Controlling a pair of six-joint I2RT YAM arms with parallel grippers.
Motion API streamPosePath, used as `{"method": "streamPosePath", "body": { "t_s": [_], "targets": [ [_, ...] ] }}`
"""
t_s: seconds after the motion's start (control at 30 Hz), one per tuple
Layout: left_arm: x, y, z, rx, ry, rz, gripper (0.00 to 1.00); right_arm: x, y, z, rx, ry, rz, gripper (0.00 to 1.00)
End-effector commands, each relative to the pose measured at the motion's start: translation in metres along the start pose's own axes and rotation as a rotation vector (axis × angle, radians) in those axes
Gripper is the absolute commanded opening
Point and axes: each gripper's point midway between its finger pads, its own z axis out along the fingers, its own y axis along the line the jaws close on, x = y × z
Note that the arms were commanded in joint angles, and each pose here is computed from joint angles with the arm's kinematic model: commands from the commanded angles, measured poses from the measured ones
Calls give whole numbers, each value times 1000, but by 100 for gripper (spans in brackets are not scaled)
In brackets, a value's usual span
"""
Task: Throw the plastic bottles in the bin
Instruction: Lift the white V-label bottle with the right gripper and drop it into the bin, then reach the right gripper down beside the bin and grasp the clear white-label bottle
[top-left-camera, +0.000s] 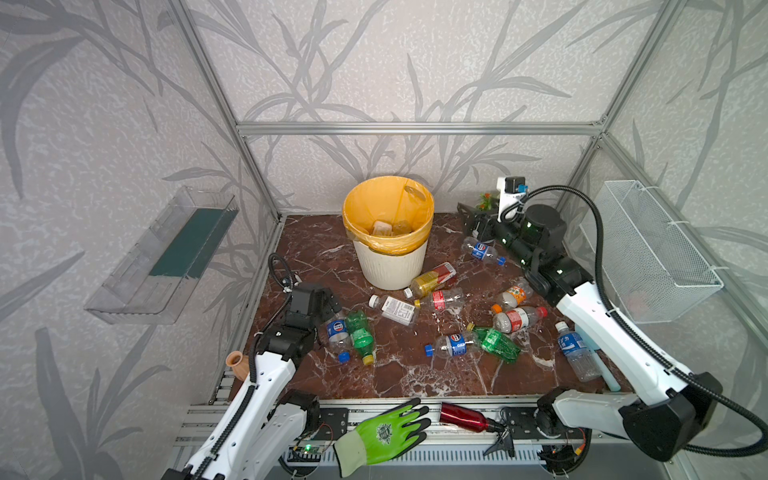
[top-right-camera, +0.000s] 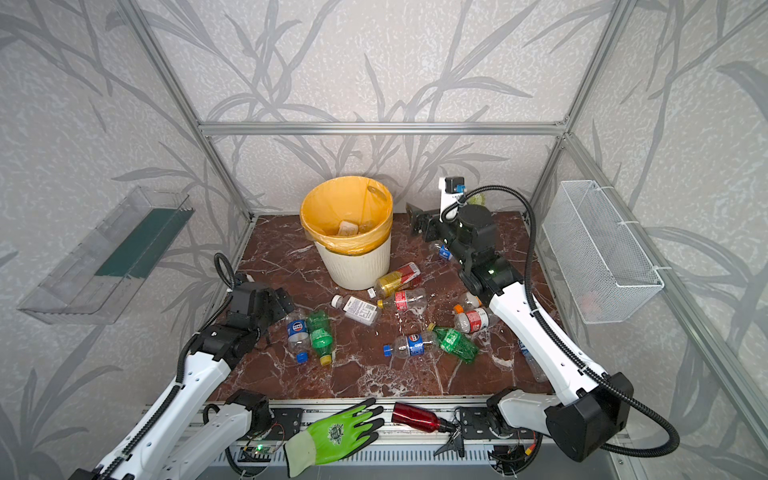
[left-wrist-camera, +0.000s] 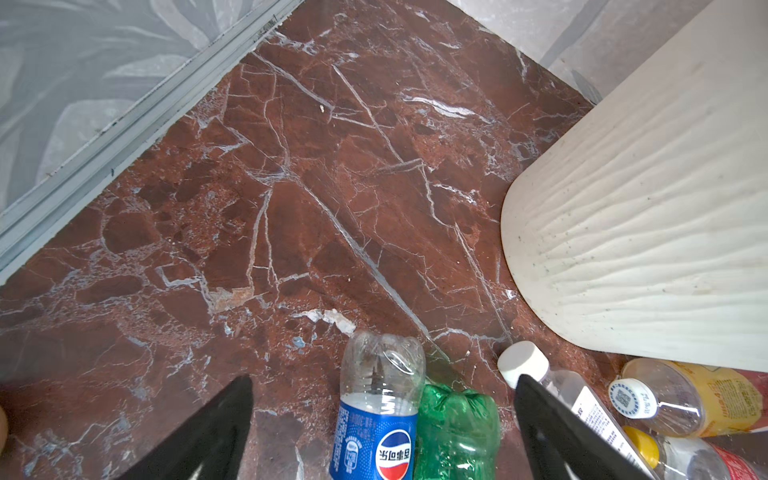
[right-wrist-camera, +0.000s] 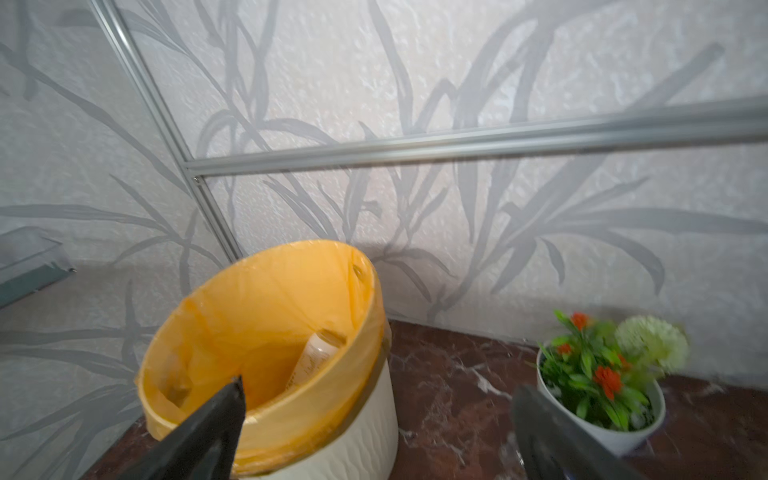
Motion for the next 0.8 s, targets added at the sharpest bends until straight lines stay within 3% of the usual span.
{"method": "streamPosePath", "body": {
  "t_s": [0.0, 0.13, 0.27, 0.5, 0.67, 0.77],
  "targets": [
    [3, -1, -5, 18, 13, -3, 97, 57, -43, -12, 123, 102, 115, 99],
    [3, -5, -3, 40, 9, -9, 96, 119, -81, -31, 195, 227, 238, 99],
    [2, -15, -3, 69, 10, 3, 92, 168, -96, -46, 248, 345, 280, 99],
    [5, -34, -10, 103, -31, 104, 92, 205, -107, -59, 299, 401, 353, 99],
    [12, -38, -4, 90, -12, 101, 93, 208, -82, -42, 137, 413, 372, 97],
    [13, -37, -2, 93, -21, 76, 95, 212, -55, -29, 61, 480, 282, 94]
  ]
}}
